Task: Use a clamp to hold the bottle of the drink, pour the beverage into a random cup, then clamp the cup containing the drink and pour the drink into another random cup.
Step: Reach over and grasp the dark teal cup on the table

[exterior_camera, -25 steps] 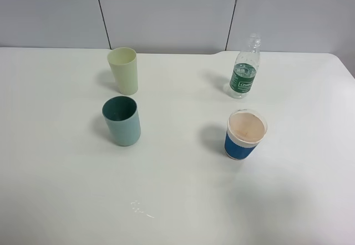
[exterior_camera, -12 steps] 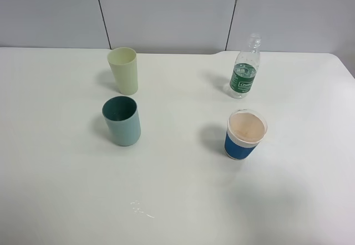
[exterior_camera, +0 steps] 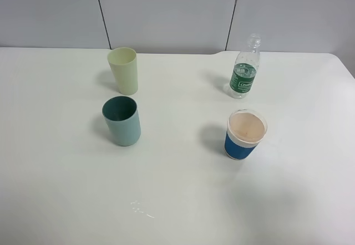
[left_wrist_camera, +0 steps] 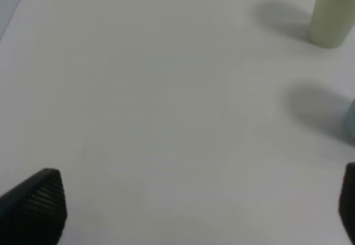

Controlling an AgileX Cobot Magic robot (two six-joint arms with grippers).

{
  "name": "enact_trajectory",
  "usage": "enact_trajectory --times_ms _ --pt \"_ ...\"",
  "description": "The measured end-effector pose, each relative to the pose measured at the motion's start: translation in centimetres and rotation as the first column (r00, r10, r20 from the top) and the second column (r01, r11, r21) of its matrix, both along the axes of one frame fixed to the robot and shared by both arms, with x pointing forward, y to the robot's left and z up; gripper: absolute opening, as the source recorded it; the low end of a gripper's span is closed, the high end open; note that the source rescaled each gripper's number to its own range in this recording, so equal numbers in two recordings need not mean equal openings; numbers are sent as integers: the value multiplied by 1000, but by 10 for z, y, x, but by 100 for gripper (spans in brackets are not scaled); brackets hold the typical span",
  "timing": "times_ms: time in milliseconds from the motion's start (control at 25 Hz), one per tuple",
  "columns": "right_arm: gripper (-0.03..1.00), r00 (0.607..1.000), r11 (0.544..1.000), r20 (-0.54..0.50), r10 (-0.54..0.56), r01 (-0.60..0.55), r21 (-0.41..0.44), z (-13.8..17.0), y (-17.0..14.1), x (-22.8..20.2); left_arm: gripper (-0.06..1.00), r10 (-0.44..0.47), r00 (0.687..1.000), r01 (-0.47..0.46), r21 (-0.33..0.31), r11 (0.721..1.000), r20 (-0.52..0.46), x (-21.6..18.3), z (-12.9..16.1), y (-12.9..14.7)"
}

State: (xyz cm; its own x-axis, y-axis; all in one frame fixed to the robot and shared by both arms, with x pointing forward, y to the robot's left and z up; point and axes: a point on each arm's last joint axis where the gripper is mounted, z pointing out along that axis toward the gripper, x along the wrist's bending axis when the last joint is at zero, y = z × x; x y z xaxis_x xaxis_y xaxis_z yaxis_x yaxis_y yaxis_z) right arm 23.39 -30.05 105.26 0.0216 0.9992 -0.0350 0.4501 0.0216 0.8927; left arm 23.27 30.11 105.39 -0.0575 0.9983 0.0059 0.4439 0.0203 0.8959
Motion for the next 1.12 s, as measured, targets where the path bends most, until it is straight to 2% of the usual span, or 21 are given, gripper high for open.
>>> enact_trajectory --times_ms 560,680,840,960,1120 --pt "85 1000 1000 0 0 0 0 0 0 0 100 0 1000 0 0 1000 -1 1 1 0" --pt "85 1000 1000 0 0 0 0 0 0 0 100 -20 999 21 -28 999 28 10 18 -2" --pt "85 1000 1000 0 0 0 0 0 0 0 100 -58 997 62 -102 993 43 38 42 -7" --pt "85 1000 1000 0 0 0 0 0 0 0 100 -84 996 80 -144 986 -21 67 43 -8" --pt "85 1000 1000 0 0 0 0 0 0 0 100 -125 981 104 -140 985 -149 99 33 -9"
